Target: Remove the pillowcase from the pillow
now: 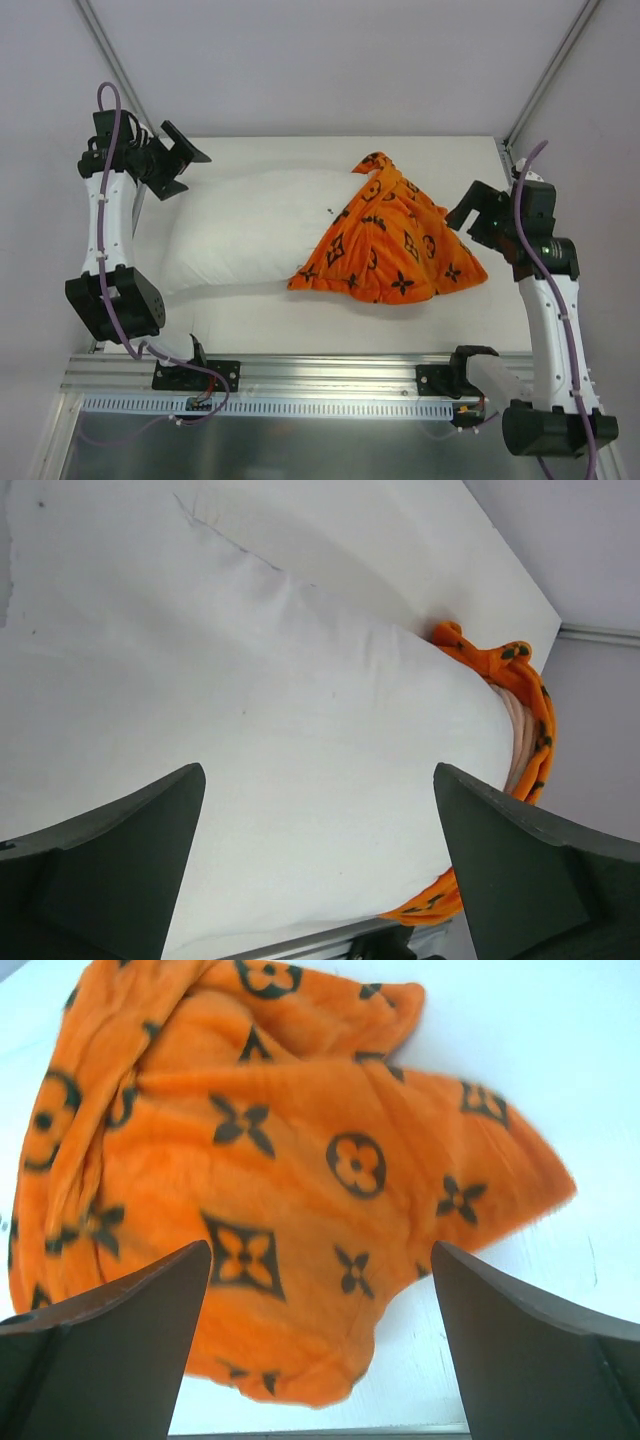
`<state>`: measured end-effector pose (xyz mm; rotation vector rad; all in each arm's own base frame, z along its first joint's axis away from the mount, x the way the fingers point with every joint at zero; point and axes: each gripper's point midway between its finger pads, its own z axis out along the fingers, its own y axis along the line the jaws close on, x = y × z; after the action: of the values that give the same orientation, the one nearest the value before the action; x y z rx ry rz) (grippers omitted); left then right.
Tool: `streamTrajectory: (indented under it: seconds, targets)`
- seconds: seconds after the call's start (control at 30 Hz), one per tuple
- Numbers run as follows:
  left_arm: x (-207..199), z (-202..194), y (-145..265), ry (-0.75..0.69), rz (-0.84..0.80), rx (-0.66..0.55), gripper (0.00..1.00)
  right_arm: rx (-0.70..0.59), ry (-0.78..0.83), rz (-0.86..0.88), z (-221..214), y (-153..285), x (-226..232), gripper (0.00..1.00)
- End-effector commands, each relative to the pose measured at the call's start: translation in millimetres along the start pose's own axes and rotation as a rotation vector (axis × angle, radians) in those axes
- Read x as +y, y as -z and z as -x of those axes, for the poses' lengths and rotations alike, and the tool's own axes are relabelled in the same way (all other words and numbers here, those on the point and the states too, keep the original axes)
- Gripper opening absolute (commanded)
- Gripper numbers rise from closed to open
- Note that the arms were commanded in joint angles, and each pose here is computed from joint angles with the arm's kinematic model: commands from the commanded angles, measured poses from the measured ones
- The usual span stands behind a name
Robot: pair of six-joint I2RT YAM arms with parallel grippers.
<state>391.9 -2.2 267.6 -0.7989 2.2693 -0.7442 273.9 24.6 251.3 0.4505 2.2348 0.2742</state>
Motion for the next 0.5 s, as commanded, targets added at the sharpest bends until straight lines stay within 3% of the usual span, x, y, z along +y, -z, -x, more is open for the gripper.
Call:
streamTrajectory:
  seconds: [0.0,0.17,0.27,0.47]
  targets:
    - [-17.2,7.3,24.7,-0.138,-0.014,-0.107,0.99,-0.006,0.009,0.081,-20.8,14.7,5.4,0.96]
    - [-20.0,-14.7,45.8,-0.365,0.098,-0.167,0.99,0.074,0.123,0.28,-74.6,29.9,40.5,0.96]
    - [-35.7,-81.4,30.7,-0.536,0.073,-0.021,0.99,0.154,0.229,0.291,-110.5,31.0,45.0,0.96]
    - [-15.2,-169.8,1.3,-0.653,0.106,0.209,0.99,0.299,0.357,0.263,-167.5,20.7,39.3,0.96]
